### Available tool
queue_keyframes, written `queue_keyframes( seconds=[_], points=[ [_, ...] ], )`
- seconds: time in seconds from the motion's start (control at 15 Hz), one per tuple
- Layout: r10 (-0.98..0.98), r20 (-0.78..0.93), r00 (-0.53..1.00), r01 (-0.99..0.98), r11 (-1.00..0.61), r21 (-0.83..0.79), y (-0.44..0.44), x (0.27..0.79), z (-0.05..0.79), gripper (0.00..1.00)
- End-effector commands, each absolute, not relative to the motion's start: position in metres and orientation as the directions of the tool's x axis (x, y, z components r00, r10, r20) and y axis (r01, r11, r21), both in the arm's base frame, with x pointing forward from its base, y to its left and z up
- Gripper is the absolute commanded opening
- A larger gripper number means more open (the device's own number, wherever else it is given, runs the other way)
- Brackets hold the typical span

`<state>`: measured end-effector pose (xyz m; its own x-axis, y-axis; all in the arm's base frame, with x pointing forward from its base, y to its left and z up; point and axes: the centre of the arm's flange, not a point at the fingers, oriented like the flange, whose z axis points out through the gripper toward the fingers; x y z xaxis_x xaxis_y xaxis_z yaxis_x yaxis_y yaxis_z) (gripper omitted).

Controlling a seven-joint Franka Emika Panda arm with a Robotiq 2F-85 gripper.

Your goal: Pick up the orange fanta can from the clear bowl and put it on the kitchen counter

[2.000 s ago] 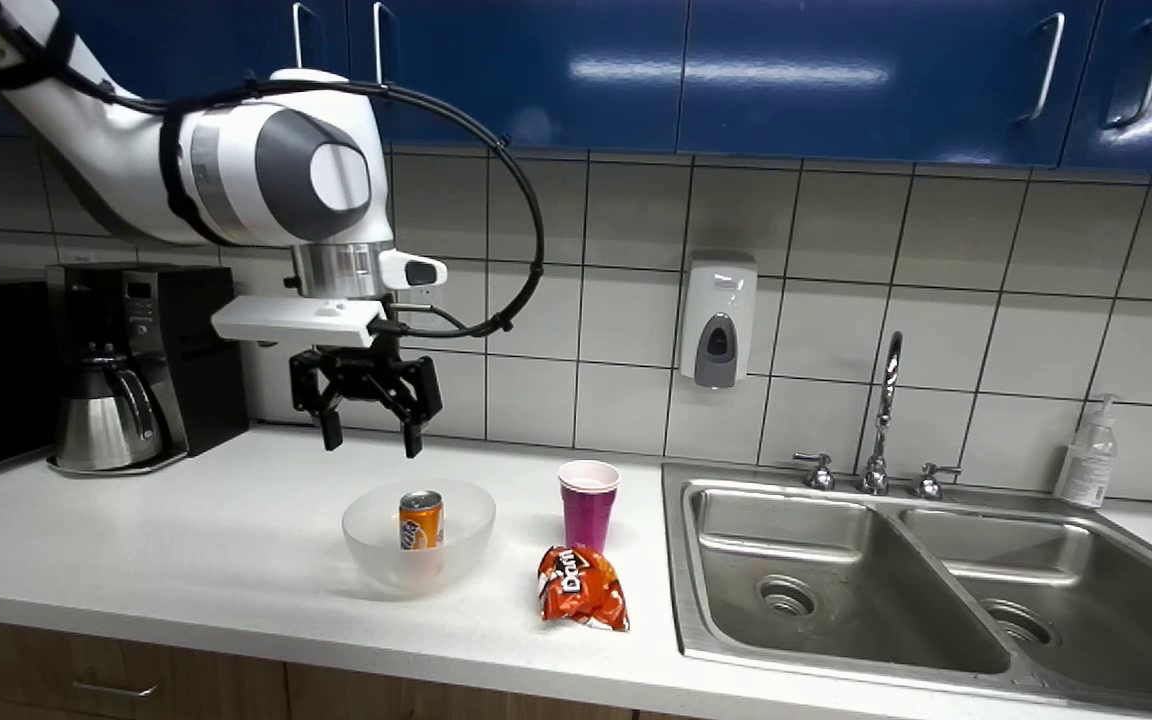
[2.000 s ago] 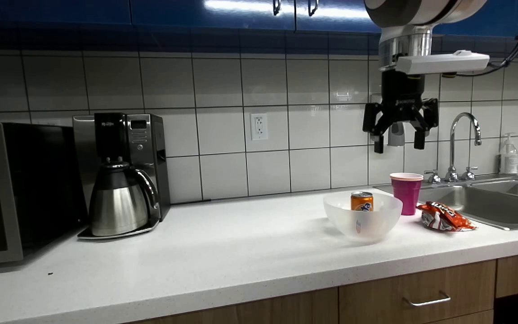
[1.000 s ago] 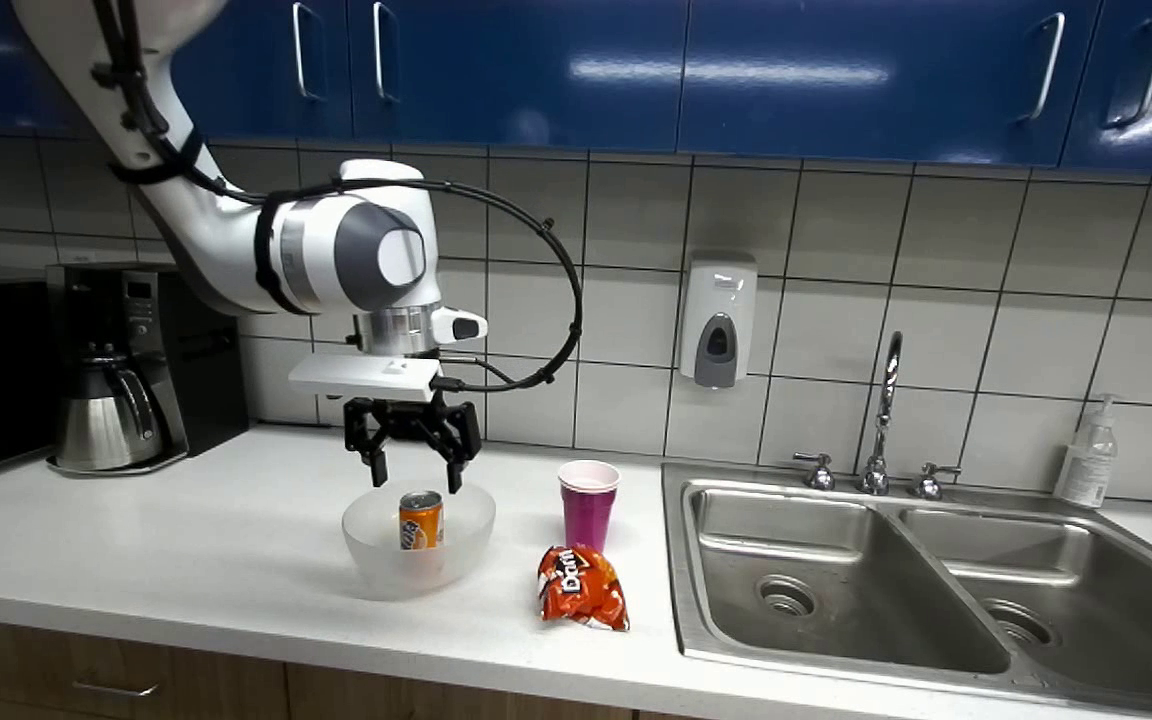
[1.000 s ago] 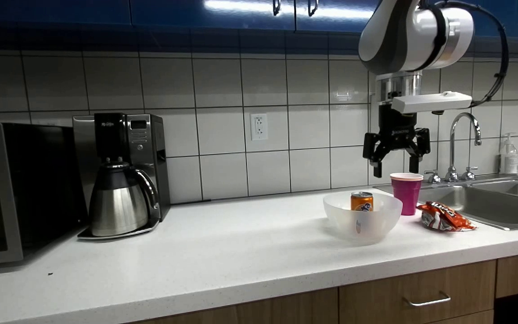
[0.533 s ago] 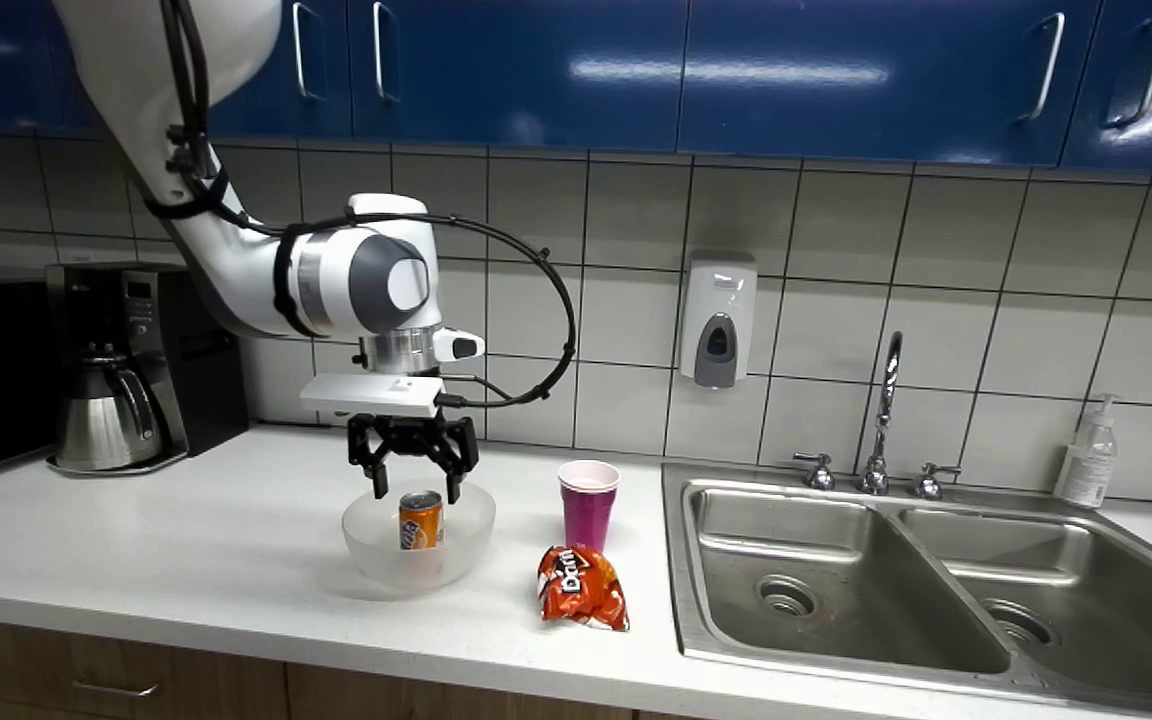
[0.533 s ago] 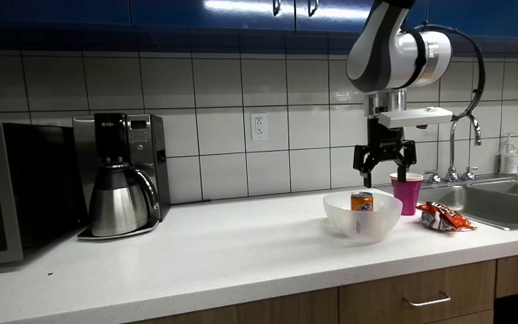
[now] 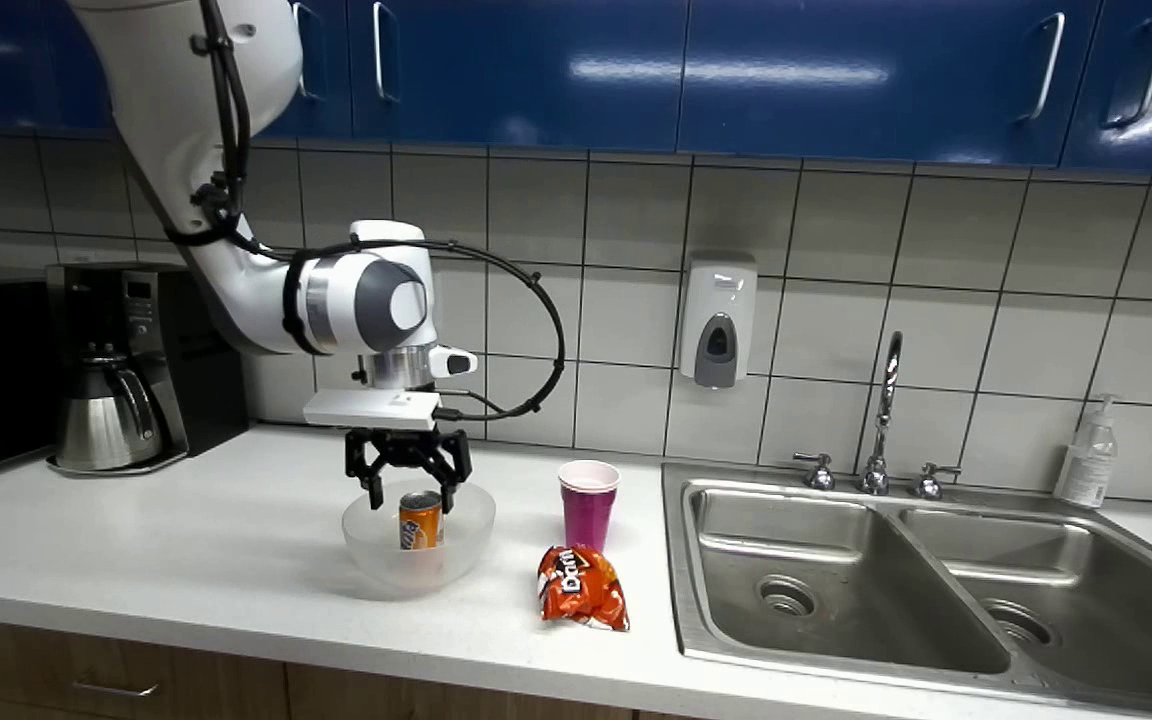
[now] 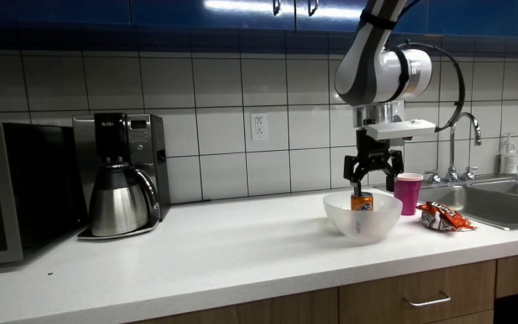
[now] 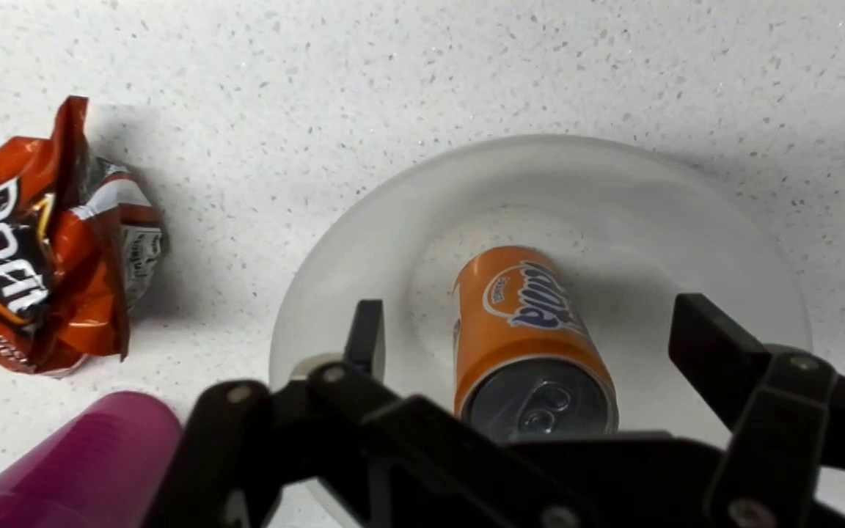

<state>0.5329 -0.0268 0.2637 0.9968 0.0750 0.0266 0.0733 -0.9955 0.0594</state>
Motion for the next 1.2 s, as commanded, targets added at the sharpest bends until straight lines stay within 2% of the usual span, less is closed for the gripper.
queue_keyframes(
  seconds=[0.0, 1.13],
  points=[
    [0.071, 0.021, 0.997, 0.069, -0.996, 0.062, -0.024, 0.546, 0.25, 1.0],
    [0.078, -0.002, 0.997, 0.078, -0.994, 0.077, -0.025, 0.575, 0.213, 1.0]
  ],
)
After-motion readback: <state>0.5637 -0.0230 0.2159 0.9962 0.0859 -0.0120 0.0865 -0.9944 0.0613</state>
